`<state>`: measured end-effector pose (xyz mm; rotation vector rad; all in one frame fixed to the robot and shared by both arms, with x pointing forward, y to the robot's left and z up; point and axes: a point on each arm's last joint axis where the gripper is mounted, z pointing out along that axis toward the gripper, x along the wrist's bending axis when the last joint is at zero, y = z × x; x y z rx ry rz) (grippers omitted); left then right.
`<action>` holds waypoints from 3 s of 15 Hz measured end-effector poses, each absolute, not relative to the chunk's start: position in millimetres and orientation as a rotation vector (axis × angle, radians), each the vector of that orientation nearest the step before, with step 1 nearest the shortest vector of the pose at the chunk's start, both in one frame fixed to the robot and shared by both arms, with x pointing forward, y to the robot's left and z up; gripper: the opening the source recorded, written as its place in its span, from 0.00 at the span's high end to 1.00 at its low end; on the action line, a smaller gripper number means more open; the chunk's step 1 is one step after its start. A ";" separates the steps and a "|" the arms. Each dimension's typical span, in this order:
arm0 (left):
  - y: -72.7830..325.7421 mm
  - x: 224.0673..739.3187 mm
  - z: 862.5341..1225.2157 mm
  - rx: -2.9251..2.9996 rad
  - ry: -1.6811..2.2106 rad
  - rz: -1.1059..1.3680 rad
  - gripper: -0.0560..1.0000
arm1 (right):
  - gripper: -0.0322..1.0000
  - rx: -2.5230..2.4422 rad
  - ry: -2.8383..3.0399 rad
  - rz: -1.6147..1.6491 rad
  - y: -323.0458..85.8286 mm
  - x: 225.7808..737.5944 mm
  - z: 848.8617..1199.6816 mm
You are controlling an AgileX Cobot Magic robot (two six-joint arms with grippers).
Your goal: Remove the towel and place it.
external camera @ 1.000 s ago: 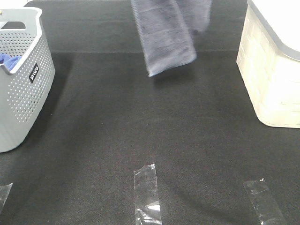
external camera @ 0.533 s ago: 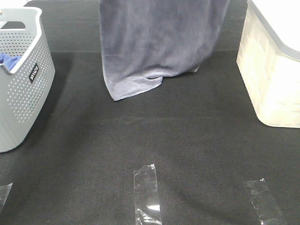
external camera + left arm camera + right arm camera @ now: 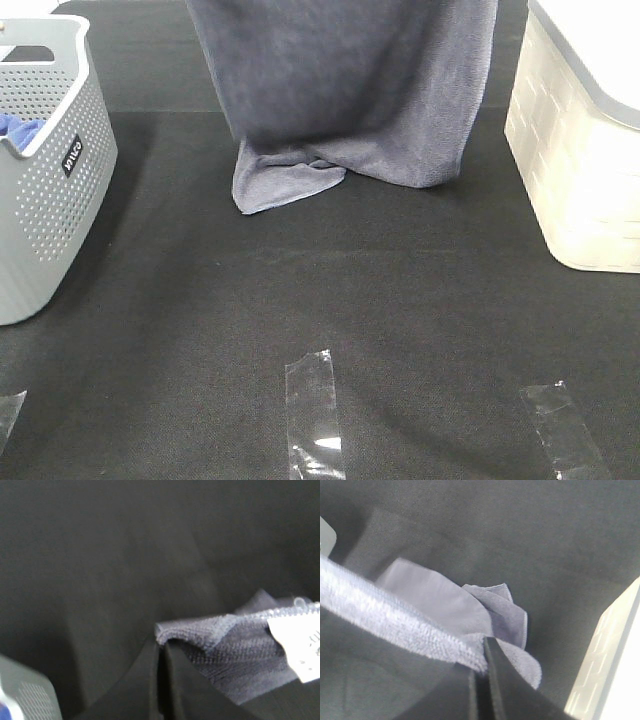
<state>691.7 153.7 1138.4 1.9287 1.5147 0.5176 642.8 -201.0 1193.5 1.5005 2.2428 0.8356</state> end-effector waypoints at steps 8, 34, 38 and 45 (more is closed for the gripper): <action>152.2 678.7 1115.8 2.059 1.615 0.349 0.95 | 0.97 1.670 2.401 0.688 -204.2 615.1 1146.2; 63.0 353.3 990.3 2.759 1.744 -0.096 0.95 | 0.97 2.219 2.654 0.273 -242.6 361.3 1011.1; 66.6 339.3 972.7 2.706 1.843 -0.245 0.95 | 0.97 2.293 2.646 0.220 -243.8 350.4 999.7; 73.7 325.7 953.3 2.661 1.919 -0.349 0.95 | 0.97 2.370 2.660 0.150 -244.2 339.2 985.7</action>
